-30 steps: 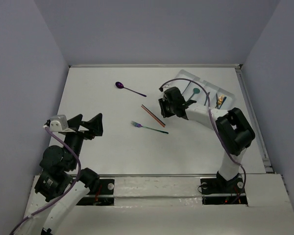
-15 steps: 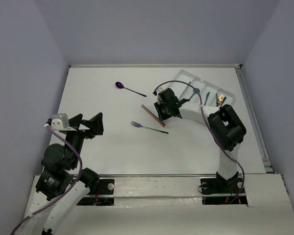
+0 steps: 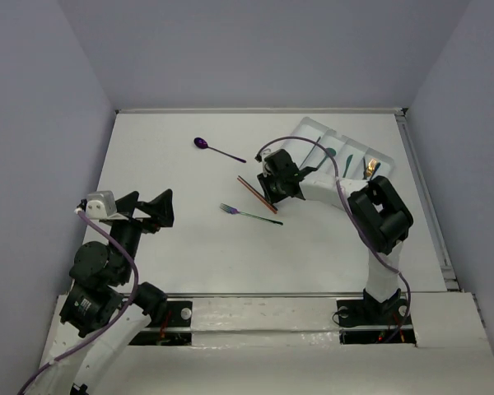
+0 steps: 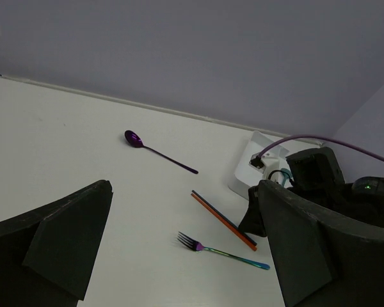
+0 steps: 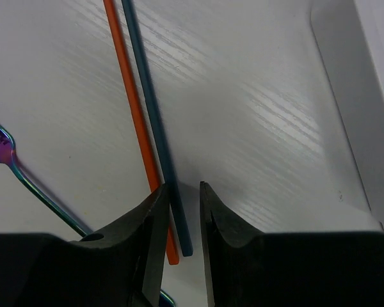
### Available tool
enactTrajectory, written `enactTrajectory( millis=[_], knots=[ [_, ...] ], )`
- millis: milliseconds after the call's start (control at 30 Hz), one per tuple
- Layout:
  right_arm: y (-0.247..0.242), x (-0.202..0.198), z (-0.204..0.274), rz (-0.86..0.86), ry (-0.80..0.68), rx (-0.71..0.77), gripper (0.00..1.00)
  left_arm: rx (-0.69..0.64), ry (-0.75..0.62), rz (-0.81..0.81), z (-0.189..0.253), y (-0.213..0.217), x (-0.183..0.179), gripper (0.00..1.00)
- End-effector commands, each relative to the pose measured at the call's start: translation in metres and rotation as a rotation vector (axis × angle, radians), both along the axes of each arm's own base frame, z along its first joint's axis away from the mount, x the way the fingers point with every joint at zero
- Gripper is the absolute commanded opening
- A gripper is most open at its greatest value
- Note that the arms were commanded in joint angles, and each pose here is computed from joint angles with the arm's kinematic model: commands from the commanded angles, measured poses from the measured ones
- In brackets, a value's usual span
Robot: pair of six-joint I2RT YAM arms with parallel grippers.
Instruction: Sort the eating utensils into containers
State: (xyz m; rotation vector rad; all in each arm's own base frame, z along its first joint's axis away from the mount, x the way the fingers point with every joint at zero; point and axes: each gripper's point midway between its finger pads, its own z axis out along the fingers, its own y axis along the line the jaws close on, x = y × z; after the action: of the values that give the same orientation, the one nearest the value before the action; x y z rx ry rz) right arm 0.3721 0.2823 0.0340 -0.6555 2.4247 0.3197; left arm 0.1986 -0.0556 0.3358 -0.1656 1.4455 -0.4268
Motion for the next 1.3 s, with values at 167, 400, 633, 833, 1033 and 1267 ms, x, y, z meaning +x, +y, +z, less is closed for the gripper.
enactTrajectory(
  millis=[167, 400, 633, 833, 1033, 1267],
  knots=[
    [-0.001, 0.003, -0.015, -0.018, 0.005, -0.047, 0.29, -0.011, -0.038, 0.009, 0.009, 0.001, 0.002, 0.99],
    [0.001, 0.005, -0.018, -0.017, 0.001, -0.069, 0.22, -0.009, -0.037, 0.003, 0.009, 0.000, 0.002, 0.99],
    [0.020, 0.024, 0.007, -0.014, -0.073, -0.019, 0.00, -0.009, -0.037, 0.006, 0.009, 0.000, 0.002, 0.99],
    [0.030, 0.040, 0.064, -0.022, -0.210, 0.072, 0.00, -0.003, -0.025, 0.012, 0.006, 0.000, 0.005, 0.99],
    [0.016, 0.070, 0.119, -0.192, -0.380, 0.136, 0.00, 0.015, 0.010, 0.044, -0.002, 0.002, 0.012, 0.99],
    [-0.035, 0.121, 0.148, -0.597, -0.508, 0.286, 0.00, 0.057, 0.074, 0.052, -0.016, -0.003, 0.025, 0.99]
  ],
)
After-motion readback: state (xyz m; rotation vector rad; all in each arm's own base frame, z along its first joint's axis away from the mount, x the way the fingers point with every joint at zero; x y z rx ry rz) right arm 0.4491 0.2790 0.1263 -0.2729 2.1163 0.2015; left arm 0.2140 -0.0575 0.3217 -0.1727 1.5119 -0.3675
